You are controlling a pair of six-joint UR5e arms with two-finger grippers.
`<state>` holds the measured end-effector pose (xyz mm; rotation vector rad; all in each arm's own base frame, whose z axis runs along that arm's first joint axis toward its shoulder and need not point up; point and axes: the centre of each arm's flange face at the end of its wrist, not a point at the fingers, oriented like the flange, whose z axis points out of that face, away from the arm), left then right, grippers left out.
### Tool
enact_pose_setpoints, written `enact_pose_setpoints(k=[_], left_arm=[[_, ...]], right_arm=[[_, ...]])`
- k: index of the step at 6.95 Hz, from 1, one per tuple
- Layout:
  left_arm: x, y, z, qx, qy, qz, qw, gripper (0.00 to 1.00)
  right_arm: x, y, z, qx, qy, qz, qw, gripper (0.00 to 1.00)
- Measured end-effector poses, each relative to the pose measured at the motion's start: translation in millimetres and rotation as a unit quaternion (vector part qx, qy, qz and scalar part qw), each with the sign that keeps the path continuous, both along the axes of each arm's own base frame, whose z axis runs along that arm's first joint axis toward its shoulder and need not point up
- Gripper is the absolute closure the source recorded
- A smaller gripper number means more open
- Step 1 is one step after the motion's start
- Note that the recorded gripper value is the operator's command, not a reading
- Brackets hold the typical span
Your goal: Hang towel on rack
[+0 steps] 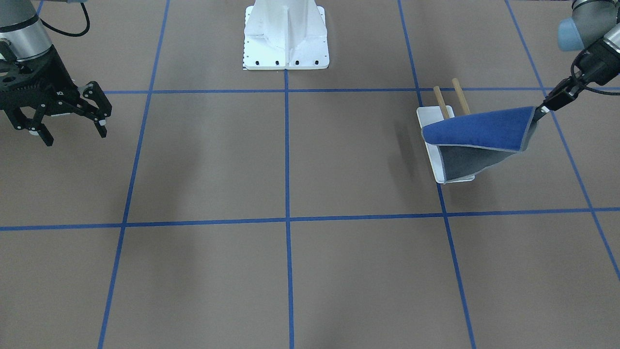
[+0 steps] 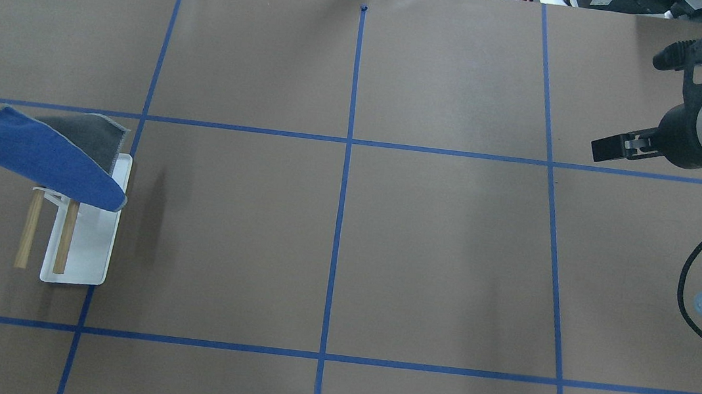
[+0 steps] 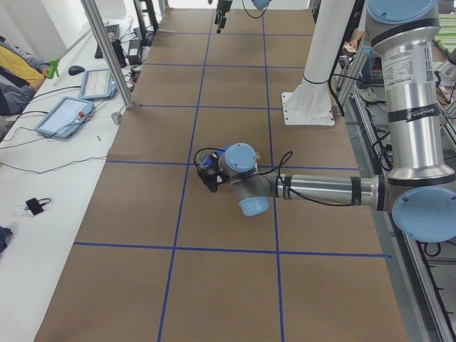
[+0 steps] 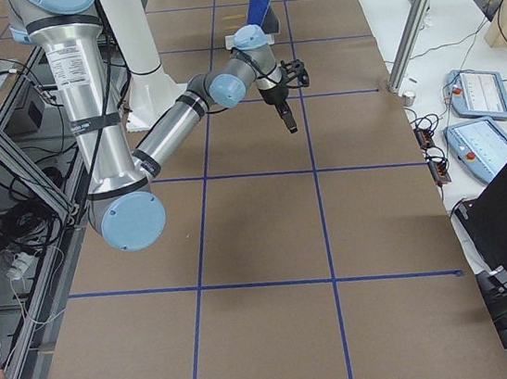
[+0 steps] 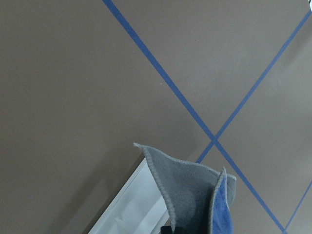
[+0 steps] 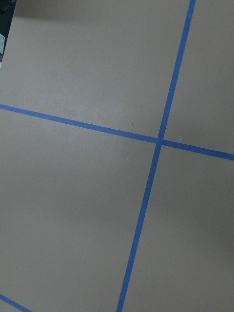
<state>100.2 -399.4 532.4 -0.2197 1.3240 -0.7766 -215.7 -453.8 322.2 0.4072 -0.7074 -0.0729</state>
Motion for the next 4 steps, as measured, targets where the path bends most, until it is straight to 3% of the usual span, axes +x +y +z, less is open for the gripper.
enact_pose_setpoints(k=[2,4], left_arm=[[-7,2,8,0.000,-0.007,-0.008,0.9999,0.02],[-36,-5,24,0.056,-0.039,-0.022,0.9974,0.02]], right_arm=[[15,-4,24,-0.022,0.008,-0.003,0.9997,0.00],[48,-19,64,-0.051,0.018,-0.009,0.9985,0.00]])
